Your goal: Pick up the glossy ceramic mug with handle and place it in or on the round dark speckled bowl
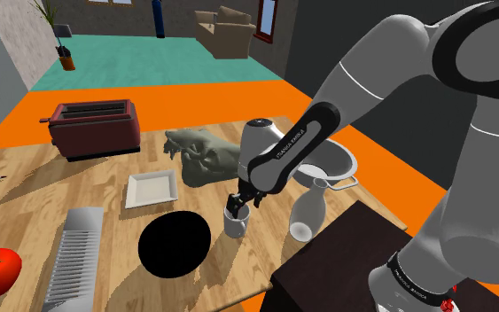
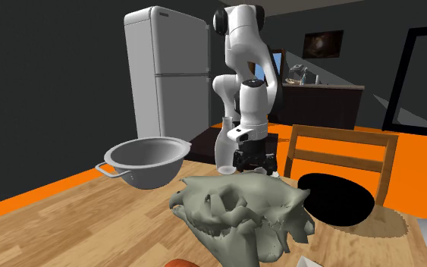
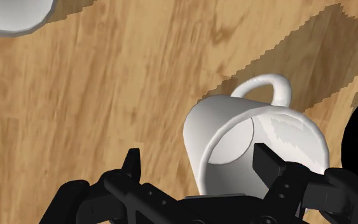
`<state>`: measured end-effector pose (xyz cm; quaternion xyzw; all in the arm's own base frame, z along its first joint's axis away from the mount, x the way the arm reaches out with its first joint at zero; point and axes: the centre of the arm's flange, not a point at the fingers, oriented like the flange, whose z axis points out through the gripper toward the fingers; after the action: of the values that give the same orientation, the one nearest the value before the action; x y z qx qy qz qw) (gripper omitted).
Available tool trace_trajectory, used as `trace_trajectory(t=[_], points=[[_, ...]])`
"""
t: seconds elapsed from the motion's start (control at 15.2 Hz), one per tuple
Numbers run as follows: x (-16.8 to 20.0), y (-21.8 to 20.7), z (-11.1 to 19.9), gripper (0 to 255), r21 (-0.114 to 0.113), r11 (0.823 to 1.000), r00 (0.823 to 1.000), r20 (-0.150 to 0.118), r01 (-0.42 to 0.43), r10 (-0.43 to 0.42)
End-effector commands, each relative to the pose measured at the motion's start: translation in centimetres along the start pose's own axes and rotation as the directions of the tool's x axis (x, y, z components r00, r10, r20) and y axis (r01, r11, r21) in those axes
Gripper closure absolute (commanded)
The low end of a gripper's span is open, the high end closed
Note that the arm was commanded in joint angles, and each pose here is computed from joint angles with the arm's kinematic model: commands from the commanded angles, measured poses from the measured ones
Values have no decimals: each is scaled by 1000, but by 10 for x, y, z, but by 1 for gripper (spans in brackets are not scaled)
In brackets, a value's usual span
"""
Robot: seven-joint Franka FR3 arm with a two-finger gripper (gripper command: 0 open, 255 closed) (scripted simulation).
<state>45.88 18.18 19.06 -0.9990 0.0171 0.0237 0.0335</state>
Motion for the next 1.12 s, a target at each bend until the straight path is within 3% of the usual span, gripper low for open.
trace_trajectory(t=[0.0, 0.2, 0.26, 0.86, 1.06], points=[[0, 0, 0, 0, 0, 1000, 1000, 0, 0, 0], [0, 0, 0, 0, 0, 1000, 1000, 0, 0, 0], [0, 0, 0, 255, 0, 1000, 1000, 0, 0, 0], [0, 0, 0, 255, 0, 1000, 1000, 0, 0, 0], [-1, -1, -16, 255, 0, 1000, 1000, 0, 0, 0]])
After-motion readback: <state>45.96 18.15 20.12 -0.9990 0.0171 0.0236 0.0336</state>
